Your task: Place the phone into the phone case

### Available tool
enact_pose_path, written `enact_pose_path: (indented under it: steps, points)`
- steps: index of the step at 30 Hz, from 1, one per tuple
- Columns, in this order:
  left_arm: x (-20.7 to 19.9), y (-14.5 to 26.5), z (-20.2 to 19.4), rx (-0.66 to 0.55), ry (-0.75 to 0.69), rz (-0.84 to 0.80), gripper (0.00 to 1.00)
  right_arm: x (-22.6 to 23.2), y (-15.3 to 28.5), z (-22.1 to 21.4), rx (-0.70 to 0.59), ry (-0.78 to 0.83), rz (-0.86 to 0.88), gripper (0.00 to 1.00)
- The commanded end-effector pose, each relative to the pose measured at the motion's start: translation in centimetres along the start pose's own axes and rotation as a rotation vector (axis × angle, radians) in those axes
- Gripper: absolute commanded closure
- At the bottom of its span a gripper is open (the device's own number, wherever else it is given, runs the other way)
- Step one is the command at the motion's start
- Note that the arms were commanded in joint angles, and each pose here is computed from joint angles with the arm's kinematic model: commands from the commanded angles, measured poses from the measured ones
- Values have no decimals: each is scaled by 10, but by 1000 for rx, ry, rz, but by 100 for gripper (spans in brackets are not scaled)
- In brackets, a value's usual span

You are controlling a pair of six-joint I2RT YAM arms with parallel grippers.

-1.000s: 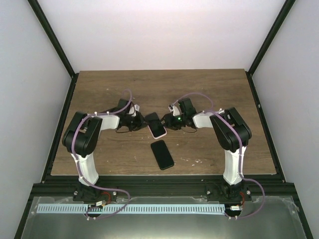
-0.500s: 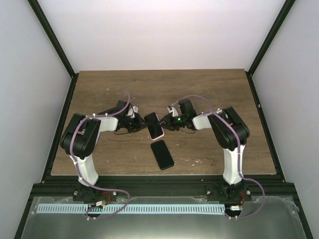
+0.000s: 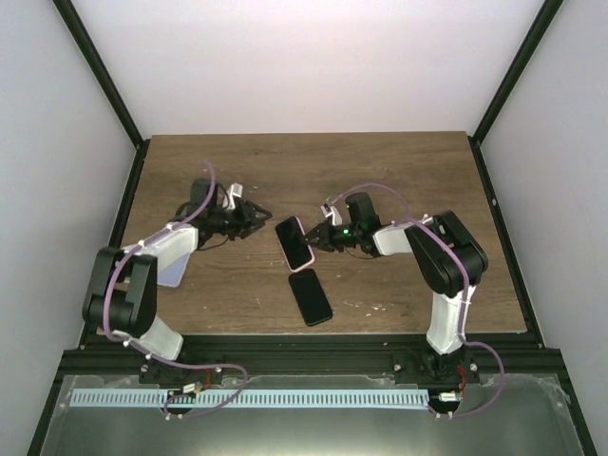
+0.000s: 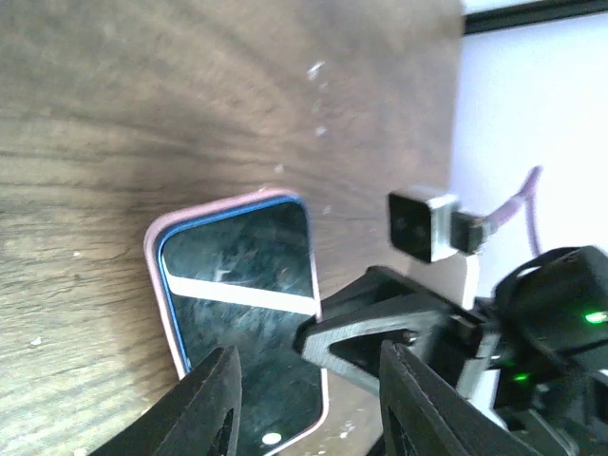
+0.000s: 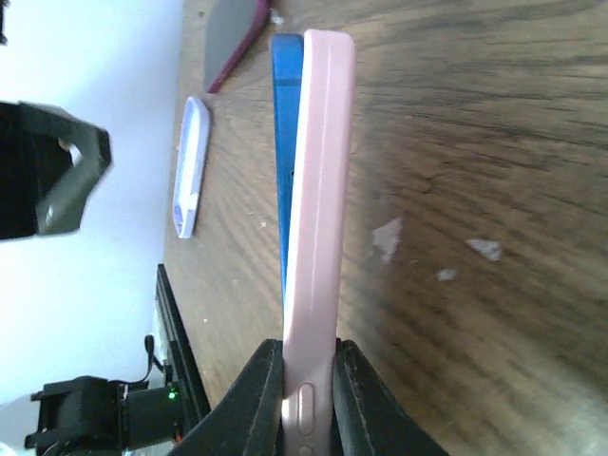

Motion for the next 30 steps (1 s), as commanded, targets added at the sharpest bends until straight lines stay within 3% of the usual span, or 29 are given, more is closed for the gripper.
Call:
enact_pose_path:
  steps: [1,13,23,30]
  points:
    - [-29,33,4,-32,-64,-115,55,55,23,2,-36,162,136,89]
    - [-95,90,-15,-63,-276,-354,33,129,82,-36,-34,294,356,86]
    - [-117,101,-18,-69,-299,-569,38,165,107,-54,-8,365,483,85]
    - [-102,90,-20,-63,-239,-527,35,164,107,-50,-40,302,478,86]
Point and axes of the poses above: each gripper's point midway between its finger pads, its own y axis back along the fingers, its own x axis along the line the jaws close on, z = x × y, the point moved 7 cm from there along y, back along the fingers, and after that the axes turned 10 degrees about -y, right-handed, at the moved point
